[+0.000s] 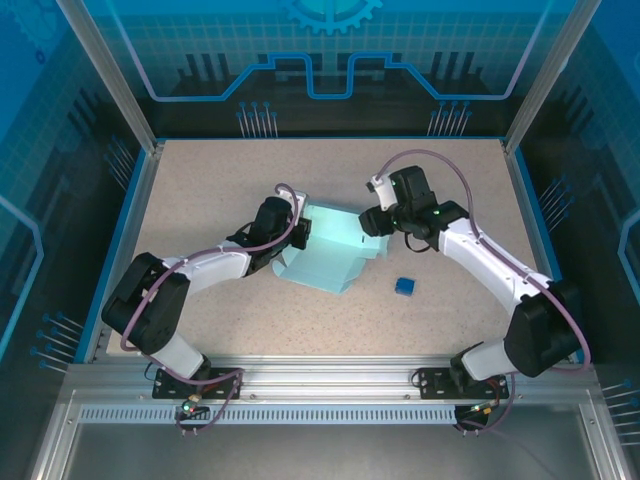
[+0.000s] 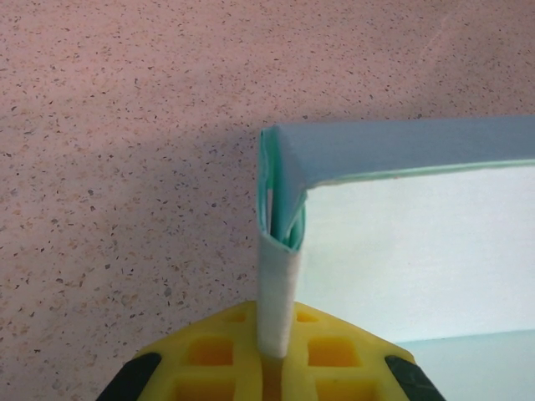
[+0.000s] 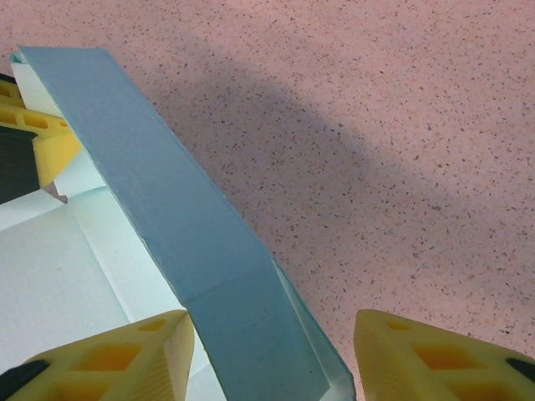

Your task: Fold the paper box

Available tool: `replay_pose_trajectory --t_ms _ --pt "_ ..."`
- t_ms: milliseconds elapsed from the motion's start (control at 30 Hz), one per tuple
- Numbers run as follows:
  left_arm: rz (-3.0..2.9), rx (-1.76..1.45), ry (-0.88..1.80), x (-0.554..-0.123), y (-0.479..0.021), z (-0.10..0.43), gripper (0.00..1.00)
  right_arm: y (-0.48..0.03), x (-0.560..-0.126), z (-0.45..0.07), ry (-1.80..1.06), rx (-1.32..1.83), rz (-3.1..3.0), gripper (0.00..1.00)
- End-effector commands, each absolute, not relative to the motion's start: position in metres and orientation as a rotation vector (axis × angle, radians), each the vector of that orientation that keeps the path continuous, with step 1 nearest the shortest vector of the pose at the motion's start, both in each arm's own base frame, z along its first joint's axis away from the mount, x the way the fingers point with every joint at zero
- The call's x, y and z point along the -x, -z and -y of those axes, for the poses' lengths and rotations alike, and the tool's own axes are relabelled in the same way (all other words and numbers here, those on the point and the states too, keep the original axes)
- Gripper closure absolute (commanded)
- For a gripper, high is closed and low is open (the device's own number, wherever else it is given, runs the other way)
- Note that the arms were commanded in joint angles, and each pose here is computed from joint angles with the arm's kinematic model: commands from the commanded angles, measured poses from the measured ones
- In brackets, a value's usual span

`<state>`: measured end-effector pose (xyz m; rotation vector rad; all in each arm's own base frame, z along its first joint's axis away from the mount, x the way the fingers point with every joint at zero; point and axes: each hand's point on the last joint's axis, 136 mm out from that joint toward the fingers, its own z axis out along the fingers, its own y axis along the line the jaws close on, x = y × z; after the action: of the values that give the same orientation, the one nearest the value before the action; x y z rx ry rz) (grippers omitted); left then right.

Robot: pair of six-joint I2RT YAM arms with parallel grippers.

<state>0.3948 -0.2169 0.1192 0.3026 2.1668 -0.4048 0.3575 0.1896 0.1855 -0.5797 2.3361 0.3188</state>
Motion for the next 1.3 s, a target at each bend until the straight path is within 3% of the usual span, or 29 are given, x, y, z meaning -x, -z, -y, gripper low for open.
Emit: replay_pose_trajectory --t_ms 0,333,667,1267 --pt "-2.151 -0.295 0.411 -0.392 -0.129 0.218 1.0 -0.183 -0.354 -0.197 -0.336 0.618 -2.351 0.48" --pt "-2.185 -0.278 0.333 -0.394 -0.123 0.212 1.0 -0.177 -0.345 -0.207 -0.257 0.652 -2.393 0.6" --pt "-2.195 -0.238 0.326 -0.395 -0.125 0.21 1.0 -0.156 -0.346 -0.21 -0.187 0.548 -2.473 0.63" --pt "-2.195 -0.215 0.292 -0.396 -0.126 0.209 1.0 -0.164 -0.352 -0.271 -0.593 0.386 -2.449 0.7"
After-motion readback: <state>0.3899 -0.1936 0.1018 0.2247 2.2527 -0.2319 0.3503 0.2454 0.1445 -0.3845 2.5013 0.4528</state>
